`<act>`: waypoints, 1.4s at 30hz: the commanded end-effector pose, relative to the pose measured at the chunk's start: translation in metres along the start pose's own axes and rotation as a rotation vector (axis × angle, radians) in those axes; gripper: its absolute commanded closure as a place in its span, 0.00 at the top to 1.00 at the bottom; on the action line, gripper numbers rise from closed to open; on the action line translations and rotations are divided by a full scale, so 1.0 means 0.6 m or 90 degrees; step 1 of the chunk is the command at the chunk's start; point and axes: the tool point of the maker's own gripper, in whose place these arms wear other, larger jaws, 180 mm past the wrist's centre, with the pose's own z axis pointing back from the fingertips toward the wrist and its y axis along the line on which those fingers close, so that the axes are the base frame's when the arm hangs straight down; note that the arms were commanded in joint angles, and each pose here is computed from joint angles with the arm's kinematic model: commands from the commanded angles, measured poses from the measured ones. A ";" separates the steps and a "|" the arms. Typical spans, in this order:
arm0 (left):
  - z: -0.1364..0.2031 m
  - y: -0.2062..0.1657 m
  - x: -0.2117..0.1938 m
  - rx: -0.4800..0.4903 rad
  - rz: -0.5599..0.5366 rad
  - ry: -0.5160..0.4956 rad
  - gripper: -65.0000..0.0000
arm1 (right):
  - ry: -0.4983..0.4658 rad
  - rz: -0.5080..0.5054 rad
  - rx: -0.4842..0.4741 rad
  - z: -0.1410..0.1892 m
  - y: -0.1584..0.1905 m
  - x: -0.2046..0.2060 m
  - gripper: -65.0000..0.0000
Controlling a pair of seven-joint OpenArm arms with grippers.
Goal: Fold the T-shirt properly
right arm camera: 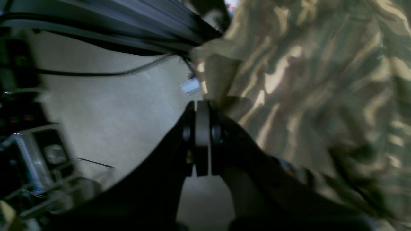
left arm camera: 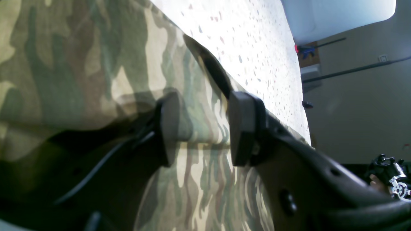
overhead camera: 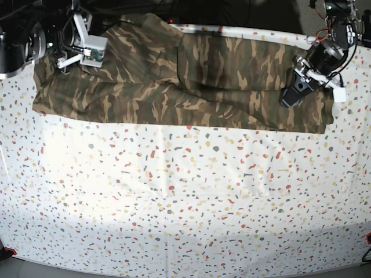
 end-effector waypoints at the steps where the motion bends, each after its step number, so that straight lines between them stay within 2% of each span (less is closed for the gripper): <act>1: 0.000 -0.009 0.010 -0.013 -0.008 -0.006 0.39 | -0.012 0.007 0.014 0.005 0.009 0.008 0.00; 12: 0.000 -0.009 0.010 -0.013 -0.008 -0.006 0.39 | -0.075 -0.007 0.017 -0.012 0.015 0.037 0.00; 16: 0.000 -0.009 0.011 -0.013 -0.008 -0.007 0.39 | -0.111 -0.013 -0.029 -0.021 -0.006 0.052 0.00; 20: 0.000 -0.009 0.010 -0.013 -0.007 -0.007 0.39 | -0.157 -0.065 -0.085 -0.036 -0.055 0.054 0.00; 24: 0.000 -0.009 0.010 -0.013 -0.007 -0.007 0.39 | -0.174 -0.117 -0.137 -0.054 -0.099 0.039 0.00; 29: 0.000 -0.009 0.010 -0.013 -0.007 -0.007 0.39 | -0.199 -0.132 -0.197 -0.059 -0.143 0.045 0.00; 37: 0.000 -0.009 0.011 -0.013 -0.008 -0.007 0.39 | -0.161 -0.079 -0.334 -0.021 -0.217 0.054 0.00; 42: 0.000 -0.009 0.010 -0.013 -0.008 -0.006 0.39 | -0.102 -0.062 -0.412 -0.002 -0.250 0.032 0.00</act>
